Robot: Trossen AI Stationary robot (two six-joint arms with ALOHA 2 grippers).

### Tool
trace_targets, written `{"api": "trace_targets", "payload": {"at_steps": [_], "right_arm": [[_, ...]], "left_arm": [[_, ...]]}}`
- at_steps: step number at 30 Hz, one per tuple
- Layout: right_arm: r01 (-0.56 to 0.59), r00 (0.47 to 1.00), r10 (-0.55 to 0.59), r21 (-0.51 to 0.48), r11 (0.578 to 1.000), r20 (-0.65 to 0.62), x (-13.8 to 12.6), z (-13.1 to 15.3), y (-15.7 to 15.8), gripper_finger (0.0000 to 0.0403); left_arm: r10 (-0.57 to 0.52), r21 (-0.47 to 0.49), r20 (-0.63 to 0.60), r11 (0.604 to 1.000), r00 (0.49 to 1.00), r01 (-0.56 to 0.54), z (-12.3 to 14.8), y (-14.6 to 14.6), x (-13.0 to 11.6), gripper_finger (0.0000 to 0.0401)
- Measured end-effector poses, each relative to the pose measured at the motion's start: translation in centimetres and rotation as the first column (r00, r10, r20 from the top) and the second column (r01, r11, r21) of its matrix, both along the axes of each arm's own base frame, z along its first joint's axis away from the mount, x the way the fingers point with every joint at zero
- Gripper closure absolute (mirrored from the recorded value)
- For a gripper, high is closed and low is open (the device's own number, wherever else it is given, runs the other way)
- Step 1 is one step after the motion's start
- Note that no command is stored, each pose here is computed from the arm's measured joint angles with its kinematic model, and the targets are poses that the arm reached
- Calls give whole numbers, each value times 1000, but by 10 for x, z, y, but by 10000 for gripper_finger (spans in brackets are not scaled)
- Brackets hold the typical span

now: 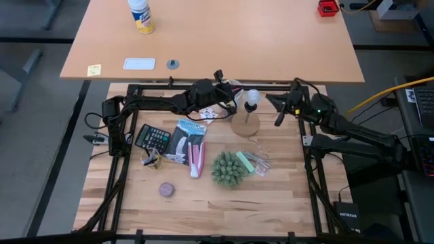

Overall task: Screw lightbulb
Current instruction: Insert the lightbulb into the lamp

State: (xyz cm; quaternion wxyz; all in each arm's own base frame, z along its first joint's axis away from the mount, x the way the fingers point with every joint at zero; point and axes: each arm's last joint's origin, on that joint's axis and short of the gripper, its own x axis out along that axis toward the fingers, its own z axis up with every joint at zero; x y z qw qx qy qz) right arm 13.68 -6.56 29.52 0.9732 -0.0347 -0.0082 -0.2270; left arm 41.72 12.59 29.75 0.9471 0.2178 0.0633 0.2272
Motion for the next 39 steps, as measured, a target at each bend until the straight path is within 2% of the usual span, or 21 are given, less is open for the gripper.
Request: {"api": "trace_targets", "payload": {"at_steps": [6,18,29,33,39], "right_arm": [[129,991,-131,-59,990,-30,0,0,-4,386],[125,984,-131,-62,990,-123,21,-15,-14,386],[121,982,-130,-72,990,-139,24,-17,-16,386],[88,986,-98,-78,993,-133,24,-16,-15,386],[29,991,-37,-69,997,-129,25,-16,-13,386]], "left_arm": [[-39,2,5,999,999,39,1,-17,5,396],[-99,1,4,995,995,99,1,-42,10,396],[-148,-30,-27,989,989,147,-3,-51,12,396],[-183,-38,-42,983,982,182,-5,-54,12,396],[-154,-58,-58,987,986,150,-7,-44,10,396]]}}
